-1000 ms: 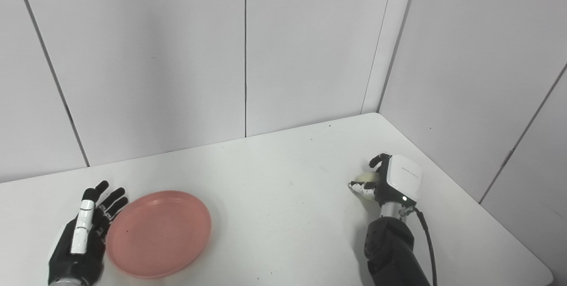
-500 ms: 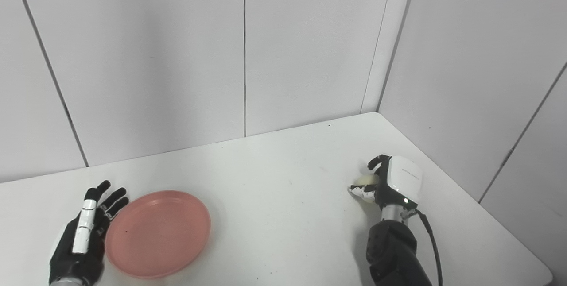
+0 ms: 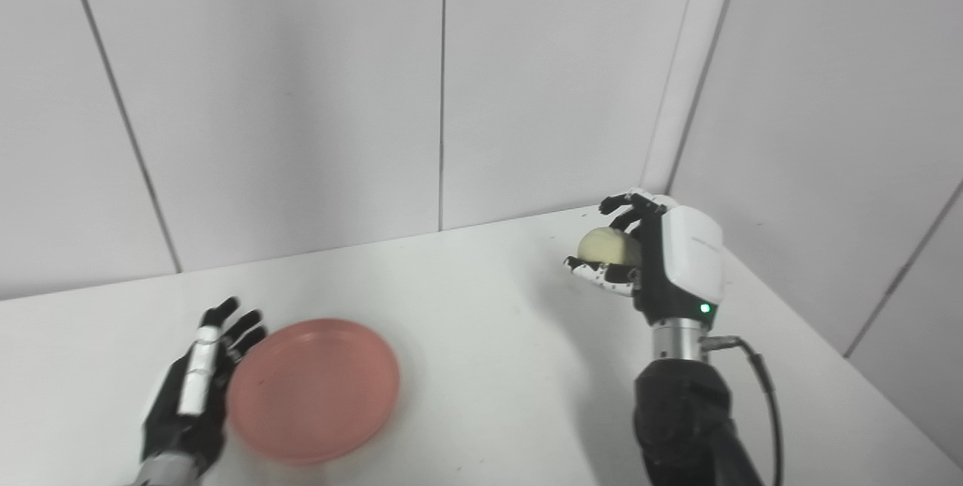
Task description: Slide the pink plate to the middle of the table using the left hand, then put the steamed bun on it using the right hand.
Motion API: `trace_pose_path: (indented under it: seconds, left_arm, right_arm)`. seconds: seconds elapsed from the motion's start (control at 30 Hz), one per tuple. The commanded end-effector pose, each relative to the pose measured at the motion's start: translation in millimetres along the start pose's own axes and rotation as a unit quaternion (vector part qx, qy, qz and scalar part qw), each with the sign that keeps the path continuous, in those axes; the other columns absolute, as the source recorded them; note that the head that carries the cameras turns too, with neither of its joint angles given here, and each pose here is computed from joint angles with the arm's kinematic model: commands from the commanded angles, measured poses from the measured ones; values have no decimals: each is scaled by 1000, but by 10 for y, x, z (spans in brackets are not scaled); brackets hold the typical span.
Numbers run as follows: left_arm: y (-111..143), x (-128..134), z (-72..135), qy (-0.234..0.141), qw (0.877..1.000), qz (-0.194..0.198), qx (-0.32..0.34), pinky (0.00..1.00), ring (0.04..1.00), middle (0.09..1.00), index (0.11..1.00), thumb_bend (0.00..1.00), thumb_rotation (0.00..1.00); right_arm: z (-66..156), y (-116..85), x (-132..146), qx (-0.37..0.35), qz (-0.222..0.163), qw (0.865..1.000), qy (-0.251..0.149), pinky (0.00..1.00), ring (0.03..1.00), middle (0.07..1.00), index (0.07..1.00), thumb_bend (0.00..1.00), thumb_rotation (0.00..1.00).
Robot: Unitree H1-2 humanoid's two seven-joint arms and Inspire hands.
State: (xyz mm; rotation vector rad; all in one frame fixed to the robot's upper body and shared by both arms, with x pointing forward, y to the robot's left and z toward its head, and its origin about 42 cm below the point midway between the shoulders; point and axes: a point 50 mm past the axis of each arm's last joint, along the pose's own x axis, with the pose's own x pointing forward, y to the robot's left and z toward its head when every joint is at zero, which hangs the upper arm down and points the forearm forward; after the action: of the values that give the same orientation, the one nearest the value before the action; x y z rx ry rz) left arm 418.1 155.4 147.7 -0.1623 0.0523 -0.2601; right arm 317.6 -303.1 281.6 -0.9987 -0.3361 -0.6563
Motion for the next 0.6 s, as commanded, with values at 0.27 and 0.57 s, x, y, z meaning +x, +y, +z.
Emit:
trace_pose_path:
  seconds: [0.27, 0.57]
  left_arm:
    - [-419, 106, -70, 8, 1000, -10, 13, 885, 874, 856, 899, 696, 864]
    - [-575, 144, -125, 14, 1000, -18, -1, 910, 885, 869, 927, 718, 847]
  right_arm:
    - [191, 87, -38, 53, 26, 990, -126, 304, 385, 459, 523, 522, 0]
    - [638, 401, -170, 124, 78, 968, -203, 217, 294, 432, 535, 518, 0]
